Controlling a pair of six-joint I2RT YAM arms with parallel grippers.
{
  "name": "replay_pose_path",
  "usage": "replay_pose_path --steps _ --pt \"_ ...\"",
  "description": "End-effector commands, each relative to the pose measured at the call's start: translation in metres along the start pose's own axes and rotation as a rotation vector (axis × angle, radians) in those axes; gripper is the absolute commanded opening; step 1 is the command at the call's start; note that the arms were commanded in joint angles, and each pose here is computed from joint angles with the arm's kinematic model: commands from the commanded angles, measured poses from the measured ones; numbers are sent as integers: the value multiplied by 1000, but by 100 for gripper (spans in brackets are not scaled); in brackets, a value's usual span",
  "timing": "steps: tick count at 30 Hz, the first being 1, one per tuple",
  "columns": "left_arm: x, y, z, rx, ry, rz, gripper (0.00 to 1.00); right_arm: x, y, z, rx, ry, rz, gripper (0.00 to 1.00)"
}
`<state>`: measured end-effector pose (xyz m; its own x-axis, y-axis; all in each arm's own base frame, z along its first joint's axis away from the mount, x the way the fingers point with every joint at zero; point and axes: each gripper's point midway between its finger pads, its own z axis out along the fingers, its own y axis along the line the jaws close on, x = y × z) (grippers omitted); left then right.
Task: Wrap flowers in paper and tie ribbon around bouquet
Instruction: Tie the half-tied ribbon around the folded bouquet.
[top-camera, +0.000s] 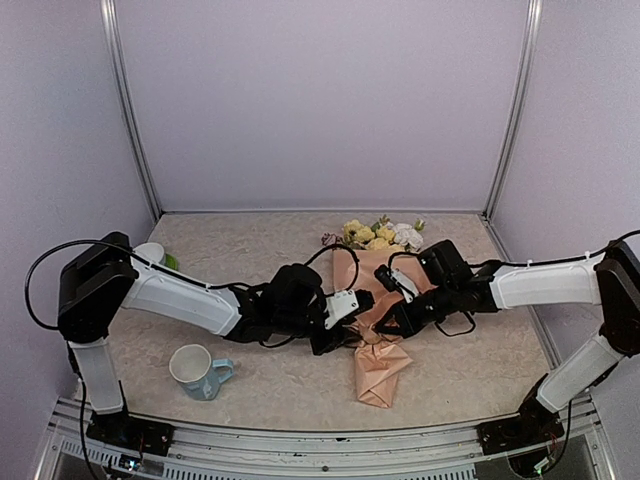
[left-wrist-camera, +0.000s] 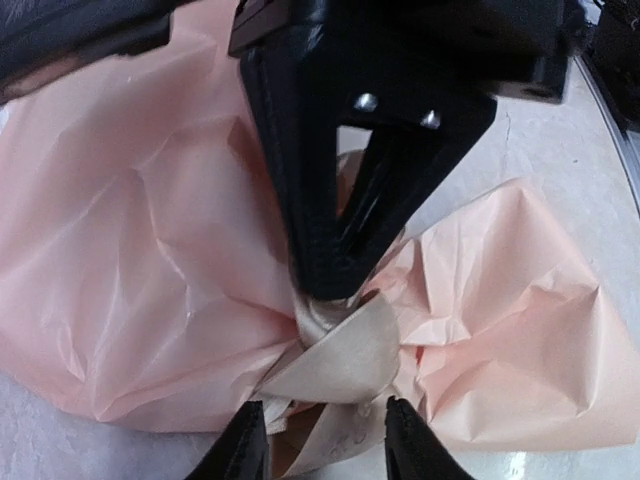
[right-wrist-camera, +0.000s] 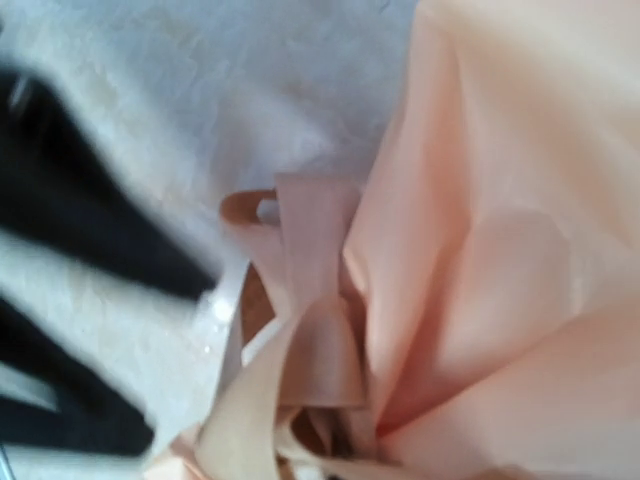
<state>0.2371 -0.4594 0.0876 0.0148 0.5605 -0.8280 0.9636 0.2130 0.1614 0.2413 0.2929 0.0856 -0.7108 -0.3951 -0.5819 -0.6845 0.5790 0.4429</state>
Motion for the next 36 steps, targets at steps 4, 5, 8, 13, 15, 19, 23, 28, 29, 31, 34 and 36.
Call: replay_pose_path --steps 4,5,8,13,15,19,23,28,29,31,34,36 --pt "-19 8 -8 -177 -101 122 30 -15 1 -9 37 -33 -22 14" --pt "-21 5 -6 -162 -103 129 31 -14 0 -9 45 -26 -18 14" --pt "-10 2 5 -160 -51 146 31 -9 -6 -6 66 -4 -12 15" --pt "2 0 13 -172 -14 153 33 -6 -2 -4 39 -3 -14 22" --pt "1 1 16 -188 -13 158 32 -5 -2 -2 34 3 -14 23" --pt "-3 2 20 -208 -19 153 29 -5 -4 2 32 10 -13 22" --pt "-8 -1 21 -214 -32 158 26 -4 -3 4 20 13 -17 10" --pt "-13 -4 23 -211 -38 164 21 -5 4 4 -23 11 -28 0" --pt "-14 -3 23 -215 -40 164 21 -6 8 4 -41 8 -35 0" --pt "-17 0 23 -226 -46 165 20 -5 13 3 -70 9 -45 0" --pt "-21 1 23 -235 -54 168 19 0 19 2 -108 26 -56 0" --pt "-22 1 24 -233 -55 171 19 2 18 3 -109 35 -60 0"
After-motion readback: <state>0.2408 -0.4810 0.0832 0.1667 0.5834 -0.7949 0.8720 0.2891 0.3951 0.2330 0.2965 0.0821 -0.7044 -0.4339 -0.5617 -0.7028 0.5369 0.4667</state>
